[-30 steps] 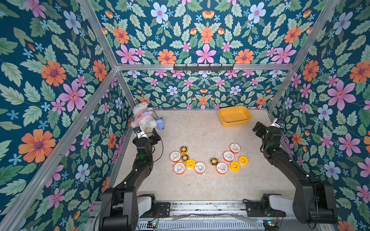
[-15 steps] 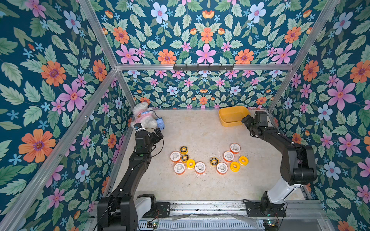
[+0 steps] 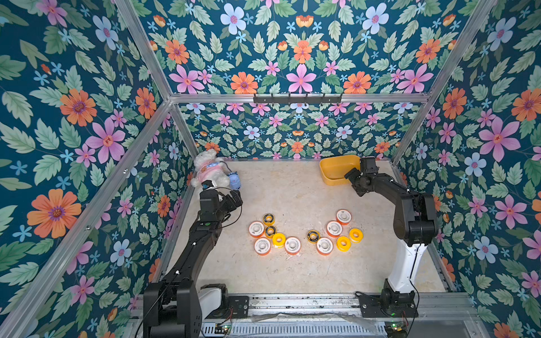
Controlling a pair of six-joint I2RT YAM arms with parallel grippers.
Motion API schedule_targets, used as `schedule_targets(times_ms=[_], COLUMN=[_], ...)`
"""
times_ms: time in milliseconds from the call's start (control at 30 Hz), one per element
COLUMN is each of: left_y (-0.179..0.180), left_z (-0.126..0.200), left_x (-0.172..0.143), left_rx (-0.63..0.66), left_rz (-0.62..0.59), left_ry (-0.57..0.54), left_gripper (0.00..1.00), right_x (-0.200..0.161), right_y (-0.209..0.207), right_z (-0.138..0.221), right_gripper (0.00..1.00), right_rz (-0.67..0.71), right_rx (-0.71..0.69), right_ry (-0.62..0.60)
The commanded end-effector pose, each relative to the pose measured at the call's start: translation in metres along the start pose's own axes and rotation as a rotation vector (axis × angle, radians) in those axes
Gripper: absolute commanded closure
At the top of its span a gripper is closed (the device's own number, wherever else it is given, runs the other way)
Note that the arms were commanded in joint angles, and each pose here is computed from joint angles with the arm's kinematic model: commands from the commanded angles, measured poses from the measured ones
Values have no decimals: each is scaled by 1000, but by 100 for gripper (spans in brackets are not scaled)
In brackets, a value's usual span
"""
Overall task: Put the sealing tape into the storage box
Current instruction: Move the storage box to the center of the board.
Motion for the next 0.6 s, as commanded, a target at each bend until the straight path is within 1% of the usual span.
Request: schedule_targets(times_ms=[0, 167, 333, 367, 433, 567], left_y=[-2, -2, -2, -2, -2, -2], left_z=[0, -2, -4, -4, -5, -4], left_x=[-3, -4, -5, -5, -5, -7], left_rx=[-10, -10, -10, -11, -8, -12], left_rz=[-8, -5, -1, 1, 2, 5], left_ry=[23, 31, 43, 44, 47, 55], left_gripper=[0, 0, 0, 0, 0, 0], right_x=[-2, -3, -6, -7, -9, -12], right_y=[-3, -3, -1, 1, 2, 4], right_z=[-3, -11, -17, -17, -19, -18], right_gripper=[15, 17, 33, 34, 42, 48], right_rz=[0, 16, 49, 56, 67, 84], right_rx=[-33, -49, -55, -53, -50, -55], right_ry=[16, 28, 55, 60, 71, 78])
Point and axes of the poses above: each gripper's point midway between its finger pads, its own z axis back along the fingers, its own y axis along the line the jaws close on, x = y × z, the point moved 3 cm from there along z, back along the fingers, and after that the axes turned 14 degrees about z, right-handed, at the moved point
